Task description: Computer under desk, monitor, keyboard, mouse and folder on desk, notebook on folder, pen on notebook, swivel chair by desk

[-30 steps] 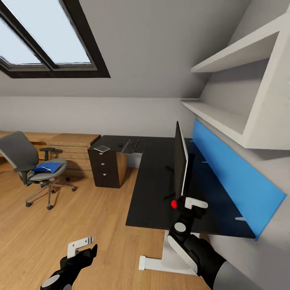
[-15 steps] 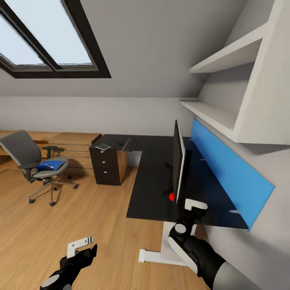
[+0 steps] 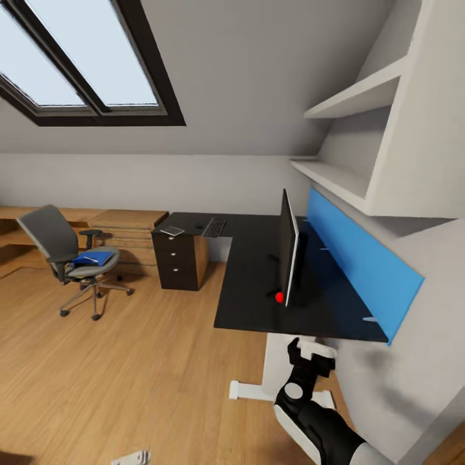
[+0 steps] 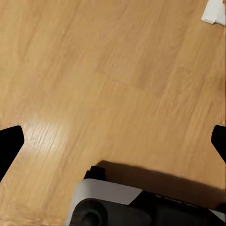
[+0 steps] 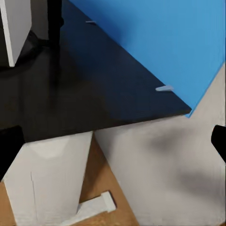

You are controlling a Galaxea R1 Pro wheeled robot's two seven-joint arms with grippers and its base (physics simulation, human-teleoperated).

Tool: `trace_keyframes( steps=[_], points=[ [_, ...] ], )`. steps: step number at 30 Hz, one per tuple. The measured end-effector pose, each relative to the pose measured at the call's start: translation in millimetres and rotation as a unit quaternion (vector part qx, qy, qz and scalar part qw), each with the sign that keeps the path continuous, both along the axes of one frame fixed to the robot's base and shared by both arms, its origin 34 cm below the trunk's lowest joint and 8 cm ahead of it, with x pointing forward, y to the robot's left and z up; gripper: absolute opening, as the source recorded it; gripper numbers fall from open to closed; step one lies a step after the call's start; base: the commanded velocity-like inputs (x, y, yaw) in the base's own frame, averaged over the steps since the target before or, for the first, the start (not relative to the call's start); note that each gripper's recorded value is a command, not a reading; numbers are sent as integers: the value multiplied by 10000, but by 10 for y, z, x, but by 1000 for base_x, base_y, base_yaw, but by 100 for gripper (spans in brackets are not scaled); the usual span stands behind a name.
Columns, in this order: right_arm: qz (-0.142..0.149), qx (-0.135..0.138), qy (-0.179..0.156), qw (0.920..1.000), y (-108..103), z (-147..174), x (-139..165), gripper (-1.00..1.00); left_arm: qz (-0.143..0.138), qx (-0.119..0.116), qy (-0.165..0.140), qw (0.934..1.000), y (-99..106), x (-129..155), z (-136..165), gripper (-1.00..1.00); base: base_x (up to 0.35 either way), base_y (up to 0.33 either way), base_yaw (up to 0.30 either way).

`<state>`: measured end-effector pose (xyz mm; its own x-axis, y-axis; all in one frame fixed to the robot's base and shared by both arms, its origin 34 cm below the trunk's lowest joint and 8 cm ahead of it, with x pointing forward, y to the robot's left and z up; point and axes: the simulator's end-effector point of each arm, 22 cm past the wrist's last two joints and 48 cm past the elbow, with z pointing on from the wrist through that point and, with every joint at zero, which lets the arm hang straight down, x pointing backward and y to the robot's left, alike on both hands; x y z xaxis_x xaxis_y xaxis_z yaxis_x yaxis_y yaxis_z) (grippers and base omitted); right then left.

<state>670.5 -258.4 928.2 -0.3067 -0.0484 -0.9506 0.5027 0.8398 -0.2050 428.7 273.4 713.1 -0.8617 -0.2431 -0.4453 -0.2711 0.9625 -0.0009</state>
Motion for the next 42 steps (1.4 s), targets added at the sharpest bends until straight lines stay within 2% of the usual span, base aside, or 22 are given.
trace_keyframes(
  steps=[3, 6, 10, 16, 18, 20, 25, 27, 29, 30, 33, 34, 42],
  points=[
    [18, -133, 282, 9995, -80, -286, -132, 100, 32, 38, 34, 10000, 10, -104, -126, 100, -62, 312, 0],
    [222, -124, 483, 9985, -80, -591, -244, 100, 39, 91, 9, 10000, 2, -201, -245, 100, 35, 324, 0],
    [766, -86, 896, 9930, -95, -1153, -465, 100, -117, 156, -30, 9998, -99, -342, -395, 100, 125, 301, 0],
    [1451, 22, 1338, 9803, -104, -1633, -683, 100, -250, 207, -23, 9995, -171, -479, -513, 100, 61, 112, 0],
    [1553, 85, 1421, 9776, -112, -1720, -737, 100, -272, 215, -61, 9994, -186, -484, -520, 100, 17, 31, 0],
    [1528, 222, 1551, 9758, -178, -1843, -837, 100, -279, 232, -117, 9993, -191, -496, -533, 100, 9, 16, 0],
    [1023, 553, 1826, 9763, -466, -2025, -1126, 100, -238, 318, -122, 9991, -143, -680, -600, 100, 3, 6, 0],
    [869, 593, 1926, 9756, -560, -2069, -1226, 100, -233, 355, -82, 9991, -120, -770, -630, 100, 1, 2, 0],
    [746, 587, 2041, 9743, -652, -2108, -1327, 100, -231, 380, -52, 9990, -105, -834, -643, 100, 0, 0, 0],
    [622, 527, 2185, 9724, -775, -2160, -1450, 100, -235, 386, -41, 9990, -107, -861, -647, 100, 0, 0, 0],
    [521, 406, 2368, 9693, -918, -2196, -1604, 100, -237, 393, -33, 9989, -101, -883, -626, 100, 0, 0, 0],
    [411, 343, 2517, 9663, -1038, -2250, -1768, 100, -233, 403, -30, 9989, -90, -891, -619, 100, 0, 0, 0],
    [406, 287, 2644, 9631, -1076, -2239, -1931, 100, -213, 414, -21, 9989, -68, -932, -556, 100, 0, 0, 0]
  ],
)
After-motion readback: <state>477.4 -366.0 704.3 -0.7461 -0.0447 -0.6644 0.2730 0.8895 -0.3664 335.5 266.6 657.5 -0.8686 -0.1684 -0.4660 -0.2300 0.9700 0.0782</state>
